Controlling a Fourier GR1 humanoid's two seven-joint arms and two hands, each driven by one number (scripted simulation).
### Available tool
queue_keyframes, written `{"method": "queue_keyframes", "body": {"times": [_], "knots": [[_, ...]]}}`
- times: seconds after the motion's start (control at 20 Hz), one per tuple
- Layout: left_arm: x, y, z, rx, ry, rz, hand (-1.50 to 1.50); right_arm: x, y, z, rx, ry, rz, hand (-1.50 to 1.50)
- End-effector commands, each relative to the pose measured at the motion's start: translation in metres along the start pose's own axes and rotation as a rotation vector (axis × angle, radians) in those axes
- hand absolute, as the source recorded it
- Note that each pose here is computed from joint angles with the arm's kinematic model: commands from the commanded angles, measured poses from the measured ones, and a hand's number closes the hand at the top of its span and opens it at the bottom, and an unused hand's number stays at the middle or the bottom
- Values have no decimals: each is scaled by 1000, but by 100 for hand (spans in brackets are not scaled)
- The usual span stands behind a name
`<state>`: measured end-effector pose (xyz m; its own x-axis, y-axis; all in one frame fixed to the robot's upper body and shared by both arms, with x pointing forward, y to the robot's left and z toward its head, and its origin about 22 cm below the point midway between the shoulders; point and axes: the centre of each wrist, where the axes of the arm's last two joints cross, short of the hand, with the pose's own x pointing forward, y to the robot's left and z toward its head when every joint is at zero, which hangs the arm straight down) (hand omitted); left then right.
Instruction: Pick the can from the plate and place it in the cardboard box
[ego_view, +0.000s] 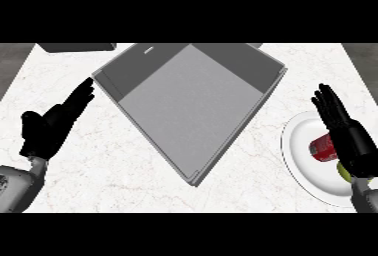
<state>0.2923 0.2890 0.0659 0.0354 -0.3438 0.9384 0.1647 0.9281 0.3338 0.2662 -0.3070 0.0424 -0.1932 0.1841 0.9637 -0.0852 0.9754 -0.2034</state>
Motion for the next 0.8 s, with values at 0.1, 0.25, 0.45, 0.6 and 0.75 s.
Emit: {"method": "queue_keyframes", "body": {"times": [0.1,0.25,0.45,0.6,0.75], "knots": [[-14,-7,7,131,4,-44,0,31,-19,-36,117,-175,-168,-150],[-26,-2,12,243,23,-64,0,64,-27,-57,263,-354,-288,-150],[-50,-25,31,223,82,3,0,4,-68,-39,-109,-85,-4,-150],[-50,-36,48,247,78,-16,0,-13,-88,-30,-102,-144,-139,-150],[-51,-35,31,247,68,-21,0,-15,-116,-38,19,-169,-10,-150]]}}
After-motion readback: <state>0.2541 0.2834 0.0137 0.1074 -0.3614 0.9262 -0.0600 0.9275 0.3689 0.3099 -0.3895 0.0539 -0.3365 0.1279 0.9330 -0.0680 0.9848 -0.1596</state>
